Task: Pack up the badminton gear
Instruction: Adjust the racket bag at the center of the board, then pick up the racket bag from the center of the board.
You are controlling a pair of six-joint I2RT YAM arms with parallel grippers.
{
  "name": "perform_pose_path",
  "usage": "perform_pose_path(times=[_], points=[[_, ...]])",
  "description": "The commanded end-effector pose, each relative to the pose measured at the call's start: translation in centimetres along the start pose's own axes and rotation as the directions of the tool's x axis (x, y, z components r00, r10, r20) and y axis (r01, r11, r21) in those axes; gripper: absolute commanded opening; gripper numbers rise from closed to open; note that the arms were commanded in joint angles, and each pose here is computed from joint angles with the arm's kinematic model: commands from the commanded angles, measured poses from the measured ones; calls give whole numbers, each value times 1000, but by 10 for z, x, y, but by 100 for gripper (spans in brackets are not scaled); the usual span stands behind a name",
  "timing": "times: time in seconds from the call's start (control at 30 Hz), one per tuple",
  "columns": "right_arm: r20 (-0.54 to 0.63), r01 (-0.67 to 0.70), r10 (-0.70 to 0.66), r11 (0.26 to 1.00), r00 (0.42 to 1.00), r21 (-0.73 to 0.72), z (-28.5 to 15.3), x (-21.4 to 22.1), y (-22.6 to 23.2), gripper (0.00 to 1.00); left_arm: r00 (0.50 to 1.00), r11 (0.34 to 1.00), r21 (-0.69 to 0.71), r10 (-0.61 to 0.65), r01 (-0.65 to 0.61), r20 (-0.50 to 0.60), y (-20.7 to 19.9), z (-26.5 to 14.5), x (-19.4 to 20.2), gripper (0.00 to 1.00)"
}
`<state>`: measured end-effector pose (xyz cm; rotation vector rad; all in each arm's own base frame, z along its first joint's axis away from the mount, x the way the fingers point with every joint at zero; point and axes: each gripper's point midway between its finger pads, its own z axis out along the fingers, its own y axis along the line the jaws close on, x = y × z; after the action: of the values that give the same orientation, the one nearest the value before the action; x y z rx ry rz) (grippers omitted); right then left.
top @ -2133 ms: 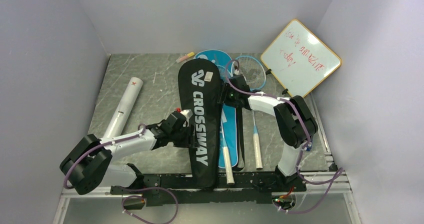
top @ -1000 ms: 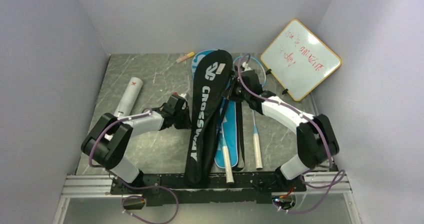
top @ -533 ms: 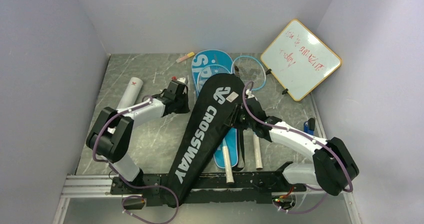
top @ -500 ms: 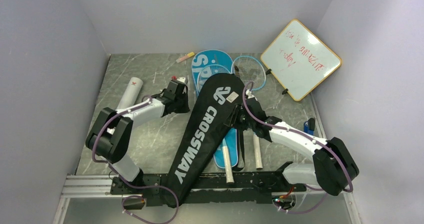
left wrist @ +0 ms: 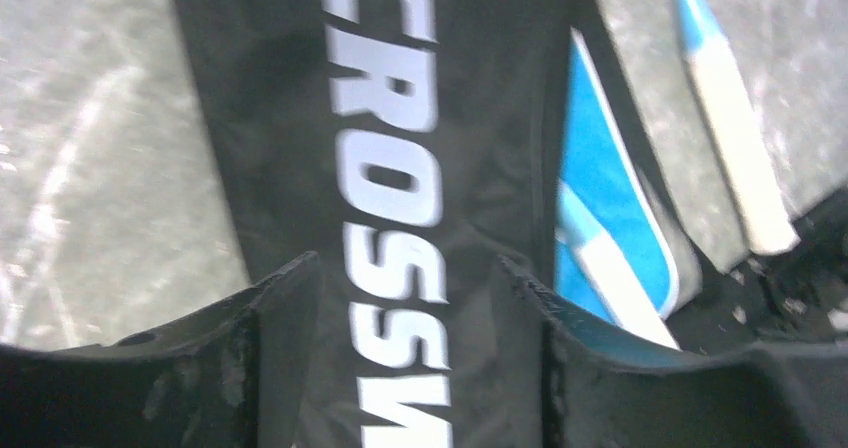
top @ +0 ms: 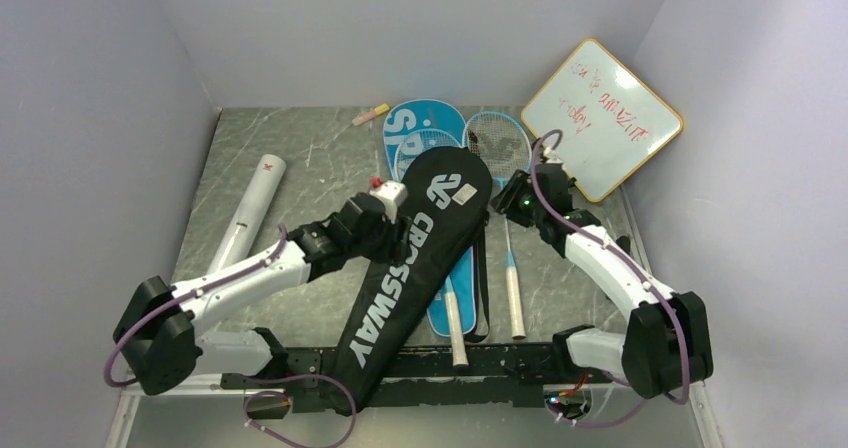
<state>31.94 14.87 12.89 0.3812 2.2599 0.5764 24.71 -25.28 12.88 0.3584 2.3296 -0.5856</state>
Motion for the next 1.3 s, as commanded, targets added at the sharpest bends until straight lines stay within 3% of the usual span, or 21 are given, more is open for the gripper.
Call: perform_pose_path(times=[0.0, 0.07, 0.17, 0.43, 0.7, 0.97, 1.2, 1.27], points=[[60, -65, 65, 998, 996, 5, -1, -41, -23, 45, 990, 990, -3, 141, -141, -10, -22, -18, 19, 77], [40, -101, 102, 995, 994, -26, 5, -44, -28, 43, 982, 982, -11, 189, -189, -18, -30, -21, 29, 89], [-1, -119, 120, 990, 993, -81, 14, -43, -24, 37, 962, 962, -39, 268, -270, -47, -40, -23, 47, 95], [-72, -104, 95, 986, 993, -133, 23, -21, -24, 36, 894, 872, -210, 411, -442, -176, -45, -25, 88, 91], [-104, -85, 72, 989, 992, -125, 29, -2, -36, 26, 831, 816, -206, 478, -540, -286, -64, -30, 123, 88], [-101, -76, 64, 990, 993, -120, 27, 1, -39, 26, 822, 834, -132, 479, -535, -307, -82, -22, 148, 89], [-82, -60, 50, 991, 995, -122, 27, -5, -38, 26, 800, 779, -250, 470, -575, -373, -59, -13, 159, 89], [-28, -29, 25, 989, 999, -146, 26, -14, -34, 26, 793, 774, -250, 473, -582, -383, -57, -9, 165, 88]])
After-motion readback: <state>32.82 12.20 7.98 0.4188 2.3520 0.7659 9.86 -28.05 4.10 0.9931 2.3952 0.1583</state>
